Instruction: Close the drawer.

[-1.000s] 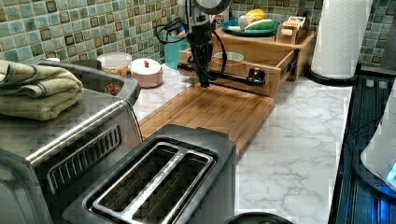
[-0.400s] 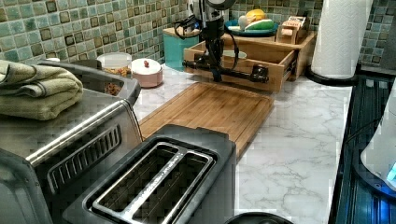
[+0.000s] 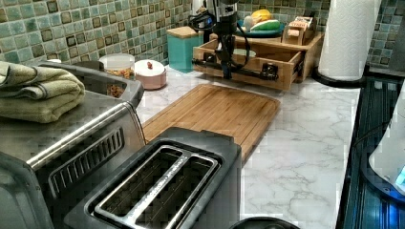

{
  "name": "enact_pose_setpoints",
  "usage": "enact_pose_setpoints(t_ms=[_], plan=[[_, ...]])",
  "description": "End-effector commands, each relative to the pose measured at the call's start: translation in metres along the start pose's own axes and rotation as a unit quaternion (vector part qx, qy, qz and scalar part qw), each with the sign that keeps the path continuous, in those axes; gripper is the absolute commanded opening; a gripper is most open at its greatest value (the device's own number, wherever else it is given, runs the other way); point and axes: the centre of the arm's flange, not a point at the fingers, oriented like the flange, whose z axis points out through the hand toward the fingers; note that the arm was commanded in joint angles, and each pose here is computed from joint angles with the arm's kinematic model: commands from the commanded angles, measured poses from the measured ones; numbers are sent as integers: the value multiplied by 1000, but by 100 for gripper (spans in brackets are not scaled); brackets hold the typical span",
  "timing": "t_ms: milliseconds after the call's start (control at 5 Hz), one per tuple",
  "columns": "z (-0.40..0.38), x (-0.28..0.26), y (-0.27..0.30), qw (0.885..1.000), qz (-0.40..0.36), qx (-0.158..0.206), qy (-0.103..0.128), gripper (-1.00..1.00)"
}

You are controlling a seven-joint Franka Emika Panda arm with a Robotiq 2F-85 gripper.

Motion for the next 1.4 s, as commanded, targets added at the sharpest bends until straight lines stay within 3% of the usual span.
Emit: enact_pose_setpoints(t_ms=[200, 400, 600, 800, 1400], plan=[[-22, -64, 227, 994, 94, -31, 44, -100], [-19, -77, 267, 993, 106, -29, 50, -100], [-30, -91, 291, 990, 124, -55, 40, -100], [-31, -105, 308, 986, 138, -72, 53, -100], [-31, -105, 308, 986, 138, -72, 53, -100]])
